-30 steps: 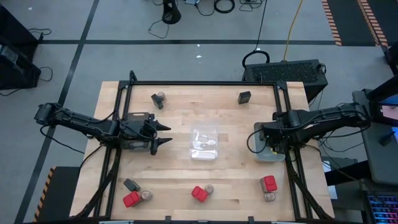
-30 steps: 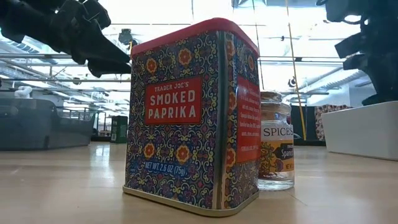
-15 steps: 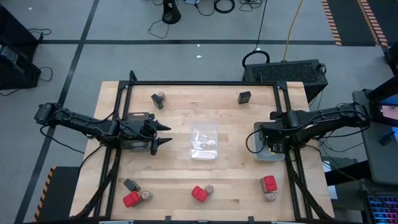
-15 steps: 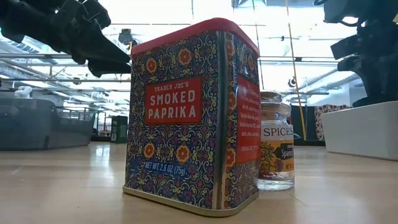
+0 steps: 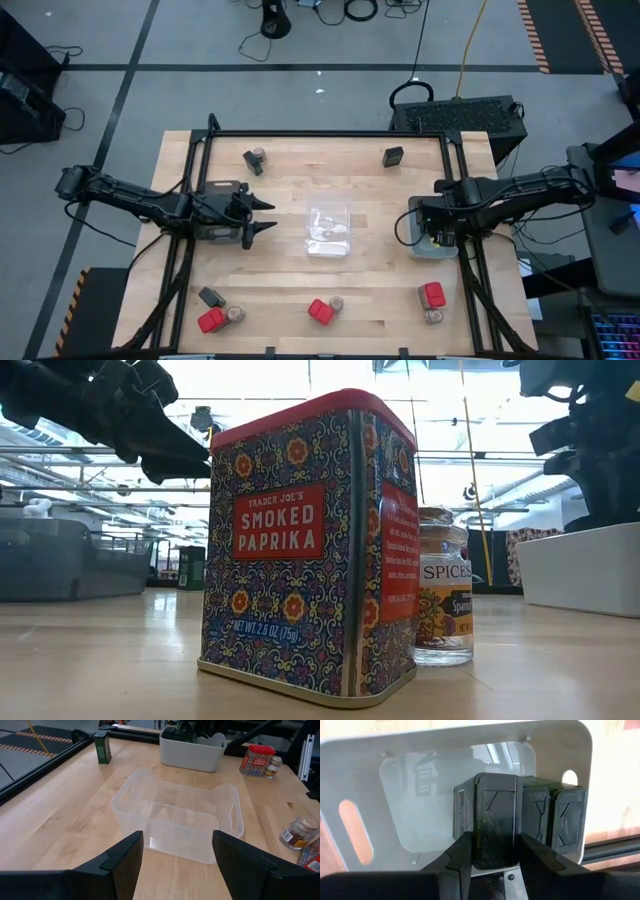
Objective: Sort spices by type
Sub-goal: Put the black seasoning can into the gray bin
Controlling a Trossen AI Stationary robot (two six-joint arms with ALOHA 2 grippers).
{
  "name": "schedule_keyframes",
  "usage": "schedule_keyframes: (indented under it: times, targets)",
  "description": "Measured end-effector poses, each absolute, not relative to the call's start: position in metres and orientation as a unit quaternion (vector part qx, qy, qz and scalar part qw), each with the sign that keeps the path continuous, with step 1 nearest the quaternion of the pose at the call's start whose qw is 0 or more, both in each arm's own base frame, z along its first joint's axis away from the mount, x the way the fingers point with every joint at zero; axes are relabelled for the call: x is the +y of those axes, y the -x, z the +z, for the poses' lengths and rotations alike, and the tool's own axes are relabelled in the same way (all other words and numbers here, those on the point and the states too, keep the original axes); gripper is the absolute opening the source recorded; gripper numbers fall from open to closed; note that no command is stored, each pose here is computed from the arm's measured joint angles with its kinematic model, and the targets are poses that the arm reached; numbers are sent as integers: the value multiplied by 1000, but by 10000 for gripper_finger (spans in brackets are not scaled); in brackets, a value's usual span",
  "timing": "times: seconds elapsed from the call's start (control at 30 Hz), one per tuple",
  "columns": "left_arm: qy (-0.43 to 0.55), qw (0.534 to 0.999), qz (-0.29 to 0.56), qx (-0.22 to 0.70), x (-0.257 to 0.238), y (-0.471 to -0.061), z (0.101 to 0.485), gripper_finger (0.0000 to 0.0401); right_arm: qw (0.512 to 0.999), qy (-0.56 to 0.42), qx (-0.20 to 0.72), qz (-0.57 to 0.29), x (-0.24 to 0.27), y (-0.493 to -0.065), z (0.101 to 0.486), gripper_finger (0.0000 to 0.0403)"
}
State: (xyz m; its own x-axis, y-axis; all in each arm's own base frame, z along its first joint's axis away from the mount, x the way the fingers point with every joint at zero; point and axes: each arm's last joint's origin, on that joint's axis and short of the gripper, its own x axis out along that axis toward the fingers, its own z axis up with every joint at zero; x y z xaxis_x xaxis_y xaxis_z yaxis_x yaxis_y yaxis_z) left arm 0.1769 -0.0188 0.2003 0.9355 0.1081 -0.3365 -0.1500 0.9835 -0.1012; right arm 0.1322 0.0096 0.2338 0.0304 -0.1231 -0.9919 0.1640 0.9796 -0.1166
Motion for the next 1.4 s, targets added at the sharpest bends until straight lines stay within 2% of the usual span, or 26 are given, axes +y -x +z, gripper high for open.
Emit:
schedule_keyframes:
  times: [0.17,0.53,0.97,1.4]
  targets:
    - [62,982,66,167,-19,-177,200,242,697,-12,709,-107,9,-130,222,114]
    - [63,982,66,167,-19,-177,200,241,703,-14,703,-109,9,-132,222,117]
    - [63,982,65,167,-19,-177,200,242,692,-28,710,-126,9,-129,222,206]
    - [64,982,67,167,-19,-177,200,241,694,-34,708,-125,9,-130,222,206]
